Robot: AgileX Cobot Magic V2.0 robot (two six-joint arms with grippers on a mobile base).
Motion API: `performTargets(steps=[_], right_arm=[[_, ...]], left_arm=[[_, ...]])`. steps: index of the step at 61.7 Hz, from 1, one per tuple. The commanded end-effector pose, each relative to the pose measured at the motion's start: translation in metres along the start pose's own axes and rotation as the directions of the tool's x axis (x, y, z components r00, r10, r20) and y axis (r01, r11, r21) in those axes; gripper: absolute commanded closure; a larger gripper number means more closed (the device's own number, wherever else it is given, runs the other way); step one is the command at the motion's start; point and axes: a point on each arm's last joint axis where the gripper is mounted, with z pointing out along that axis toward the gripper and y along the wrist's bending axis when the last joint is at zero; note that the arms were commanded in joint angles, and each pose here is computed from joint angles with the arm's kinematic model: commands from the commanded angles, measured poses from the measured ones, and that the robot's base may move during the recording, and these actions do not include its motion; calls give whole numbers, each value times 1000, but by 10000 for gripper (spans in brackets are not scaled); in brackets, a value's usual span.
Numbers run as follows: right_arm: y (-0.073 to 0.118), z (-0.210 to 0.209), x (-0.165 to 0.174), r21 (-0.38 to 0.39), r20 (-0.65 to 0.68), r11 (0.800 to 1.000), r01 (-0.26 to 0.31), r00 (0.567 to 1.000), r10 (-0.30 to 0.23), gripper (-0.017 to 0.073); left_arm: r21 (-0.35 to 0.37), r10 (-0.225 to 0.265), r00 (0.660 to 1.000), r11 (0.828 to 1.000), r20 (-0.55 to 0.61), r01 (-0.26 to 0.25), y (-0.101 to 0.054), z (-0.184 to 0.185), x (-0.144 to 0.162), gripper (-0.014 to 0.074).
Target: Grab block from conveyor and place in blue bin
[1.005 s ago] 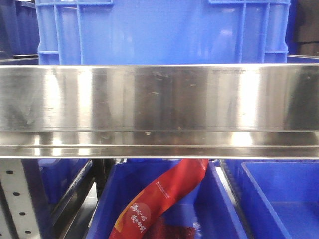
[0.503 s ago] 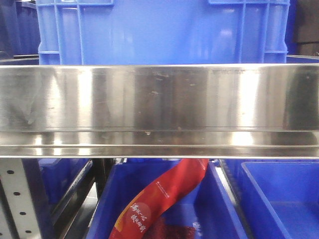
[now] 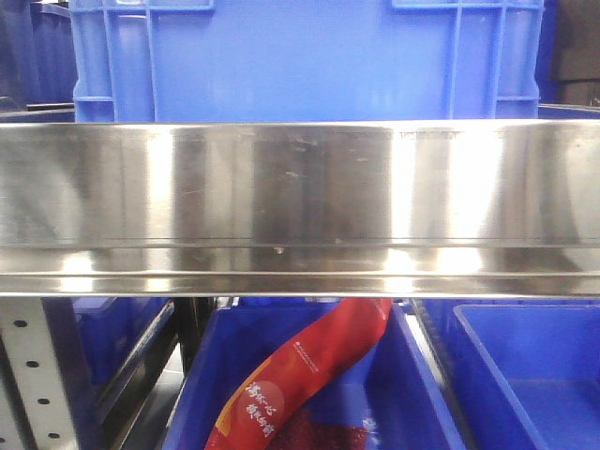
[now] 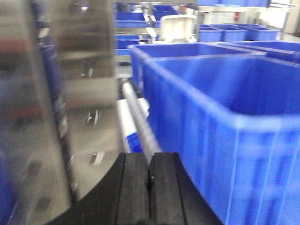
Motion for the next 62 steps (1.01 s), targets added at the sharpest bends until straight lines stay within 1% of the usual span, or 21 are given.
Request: performTargets(steps=[1,9,20,27,48,57,62], right_arm=[[-2,-13,17,6,18,1000,6,1000,-6,720],[-3,-33,31,4,54,1000,6,999,-6,721],[-2,-49,28,-1,128,1000,6,992,-6,721],[-2,-53,25,-2,158,1000,7,987,-6,721],[-2,-53,25,-3,160,1000,5,987,-4,721],[-6,-58,34,35,188,999,1,982,-7,721],[-12,-65,50,106,197,994,-7,980,-14,721]], left_arm=[[-12,-13,1000,1000,20,13,1,-13,12,704],[-12,-12,999,1000,30,13,1,-24,25,704],[-13,-12,998,1000,58,13,1,-29,24,704],[-14,-12,998,1000,65,13,1,-29,23,704],[-14,-12,998,1000,69,13,1,-29,23,704],[-15,-12,997,1000,72,13,1,-29,23,704],[-15,-12,997,1000,72,13,1,-29,23,704]])
